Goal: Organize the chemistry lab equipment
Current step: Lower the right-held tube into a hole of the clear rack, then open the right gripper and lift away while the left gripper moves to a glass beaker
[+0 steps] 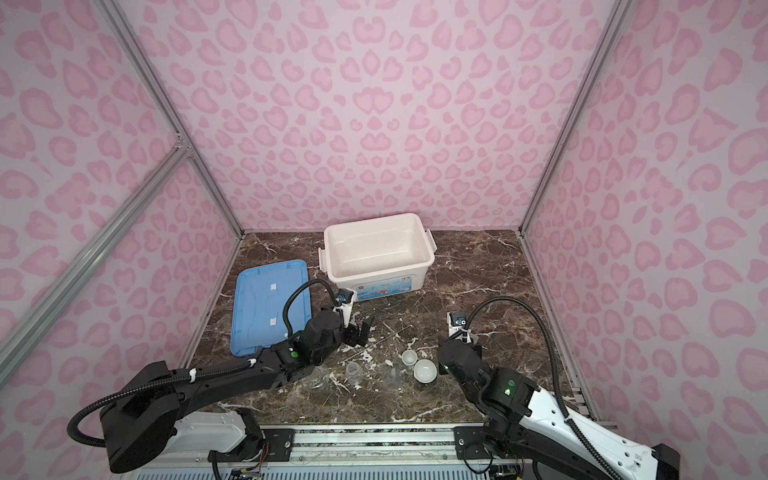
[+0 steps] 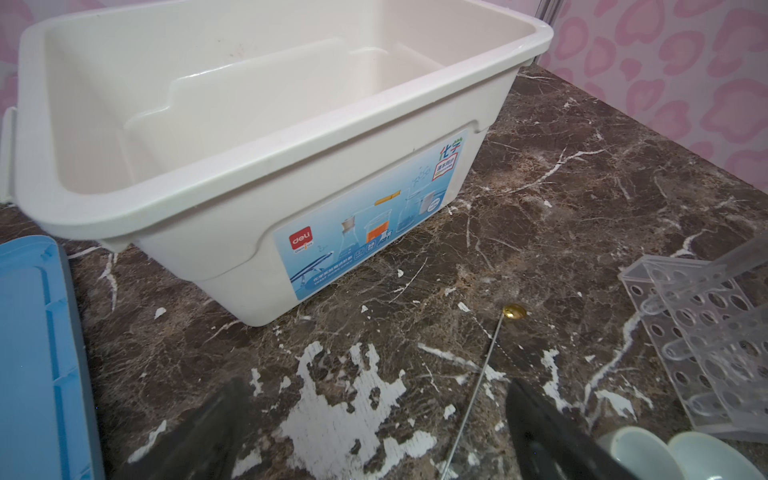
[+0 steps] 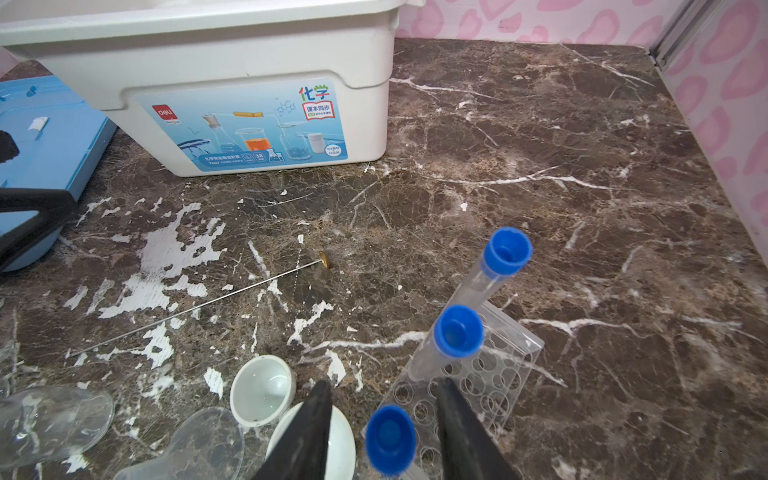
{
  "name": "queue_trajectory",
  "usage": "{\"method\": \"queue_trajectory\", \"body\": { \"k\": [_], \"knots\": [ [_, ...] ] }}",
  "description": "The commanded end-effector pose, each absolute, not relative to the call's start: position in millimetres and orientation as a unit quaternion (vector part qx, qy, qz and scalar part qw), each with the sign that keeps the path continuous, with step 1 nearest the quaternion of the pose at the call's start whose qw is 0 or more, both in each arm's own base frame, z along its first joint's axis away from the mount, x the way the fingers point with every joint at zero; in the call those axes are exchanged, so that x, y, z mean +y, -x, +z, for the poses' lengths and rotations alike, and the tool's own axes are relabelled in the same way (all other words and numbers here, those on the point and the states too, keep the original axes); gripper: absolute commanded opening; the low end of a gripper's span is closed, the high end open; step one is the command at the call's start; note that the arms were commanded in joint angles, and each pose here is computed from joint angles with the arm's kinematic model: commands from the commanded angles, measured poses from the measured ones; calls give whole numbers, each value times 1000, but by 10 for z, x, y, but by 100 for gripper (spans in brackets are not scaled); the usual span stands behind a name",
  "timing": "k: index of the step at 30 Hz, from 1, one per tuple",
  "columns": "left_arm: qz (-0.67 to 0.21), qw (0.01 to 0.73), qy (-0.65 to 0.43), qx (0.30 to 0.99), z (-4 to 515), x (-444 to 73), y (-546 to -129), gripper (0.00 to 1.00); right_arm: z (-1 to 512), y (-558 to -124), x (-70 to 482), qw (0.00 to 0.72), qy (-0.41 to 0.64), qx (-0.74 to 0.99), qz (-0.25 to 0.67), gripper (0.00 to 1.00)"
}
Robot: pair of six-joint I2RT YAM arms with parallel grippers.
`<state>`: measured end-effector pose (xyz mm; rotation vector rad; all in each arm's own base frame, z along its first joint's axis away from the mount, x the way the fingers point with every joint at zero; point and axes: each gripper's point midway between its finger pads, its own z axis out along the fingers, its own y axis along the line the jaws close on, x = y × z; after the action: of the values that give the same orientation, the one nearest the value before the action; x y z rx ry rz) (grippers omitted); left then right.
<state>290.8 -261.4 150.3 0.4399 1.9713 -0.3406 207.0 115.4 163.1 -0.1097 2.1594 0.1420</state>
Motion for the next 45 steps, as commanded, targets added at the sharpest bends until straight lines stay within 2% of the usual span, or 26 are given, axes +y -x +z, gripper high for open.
{"method": "queue_trajectory", "body": {
  "k": [1, 13, 24, 33, 42, 45],
  "knots": [
    [-137, 525, -171, 822, 1530, -2552, -2915, 97, 1732, -2104, 1198, 483, 43, 872, 69, 47],
    [-112, 522, -135, 835, 1517, -2318, -2872, 98, 1967, -2140, 1178, 512, 31, 855, 82, 58],
    [-53, 490, -42, 869, 1436, -1703, -2588, 98, 2291, -2313, 1316, 536, 51, 837, 100, 66],
    [-11, 448, 24, 894, 1282, -1284, -2207, 98, 2408, -2517, 1395, 540, 54, 828, 142, 69],
    [-7, 404, 50, 913, 1103, -1181, -1883, 100, 2409, -2654, 1511, 531, 72, 830, 154, 68],
    [-16, 398, 53, 916, 1066, -1219, -1798, 96, 2384, -2686, 1554, 526, 77, 833, 157, 67]
  ]
}}
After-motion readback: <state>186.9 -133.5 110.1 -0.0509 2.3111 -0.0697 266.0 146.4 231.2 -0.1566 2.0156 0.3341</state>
